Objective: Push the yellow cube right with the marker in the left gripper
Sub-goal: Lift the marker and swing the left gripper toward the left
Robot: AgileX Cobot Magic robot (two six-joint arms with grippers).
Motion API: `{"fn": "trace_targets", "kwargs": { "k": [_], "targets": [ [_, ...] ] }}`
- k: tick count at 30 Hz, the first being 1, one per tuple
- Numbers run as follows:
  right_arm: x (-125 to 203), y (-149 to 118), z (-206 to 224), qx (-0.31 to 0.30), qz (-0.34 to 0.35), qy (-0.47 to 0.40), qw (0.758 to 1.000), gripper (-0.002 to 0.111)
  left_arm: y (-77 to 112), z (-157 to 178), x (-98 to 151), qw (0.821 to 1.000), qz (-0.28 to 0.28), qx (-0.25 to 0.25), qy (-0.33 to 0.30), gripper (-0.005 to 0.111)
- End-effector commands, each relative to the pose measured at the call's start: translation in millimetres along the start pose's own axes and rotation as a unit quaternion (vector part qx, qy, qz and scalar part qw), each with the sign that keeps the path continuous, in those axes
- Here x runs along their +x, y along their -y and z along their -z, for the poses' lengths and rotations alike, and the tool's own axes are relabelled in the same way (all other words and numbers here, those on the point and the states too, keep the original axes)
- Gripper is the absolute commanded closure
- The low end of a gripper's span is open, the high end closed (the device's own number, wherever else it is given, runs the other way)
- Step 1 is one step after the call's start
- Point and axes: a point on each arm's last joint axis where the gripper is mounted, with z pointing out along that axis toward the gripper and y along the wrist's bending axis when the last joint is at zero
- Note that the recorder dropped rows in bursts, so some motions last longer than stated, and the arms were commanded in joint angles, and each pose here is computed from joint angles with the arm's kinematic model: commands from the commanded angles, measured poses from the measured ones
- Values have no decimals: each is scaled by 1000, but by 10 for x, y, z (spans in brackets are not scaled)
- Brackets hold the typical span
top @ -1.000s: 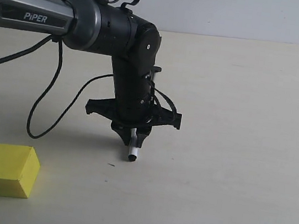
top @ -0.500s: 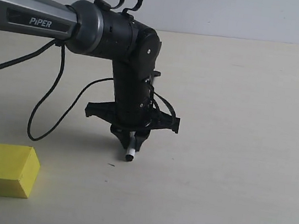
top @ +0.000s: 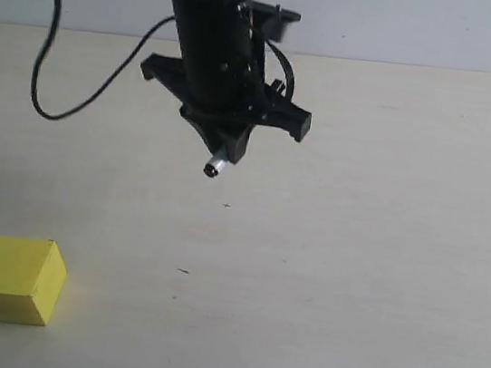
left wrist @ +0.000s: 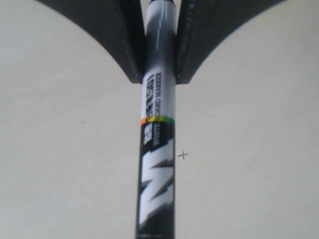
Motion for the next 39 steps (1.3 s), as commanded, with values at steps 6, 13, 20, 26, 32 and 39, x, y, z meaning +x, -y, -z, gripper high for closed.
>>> {"fn": "trace_targets", "kwargs": {
  "k": [6, 13, 20, 26, 32, 39],
  "targets": [
    [9, 4, 3, 3, 0, 2, 1000, 108, -459, 637, 149, 953, -271, -134, 38, 107],
    [11, 4, 3, 3, -1, 1, 1000, 108, -1286, 997, 640, 927, -314, -205, -4, 107],
    [11, 4, 3, 3, -1, 1, 1000, 108, -1787, 937, 842, 975, -173, -140, 5, 107],
    [11, 4, 3, 3, -1, 1, 1000, 108, -2066, 812, 1279, 964, -243, -95, -54, 107],
    [11, 4, 3, 3, -1, 1, 1000, 108, -1905, 787, 1842, 925, -360, -99, -67, 107],
    [11, 4, 3, 3, -1, 1, 1000, 108, -1960, 509, 2275, 907, -365, -112, -178, 107]
  ]
}}
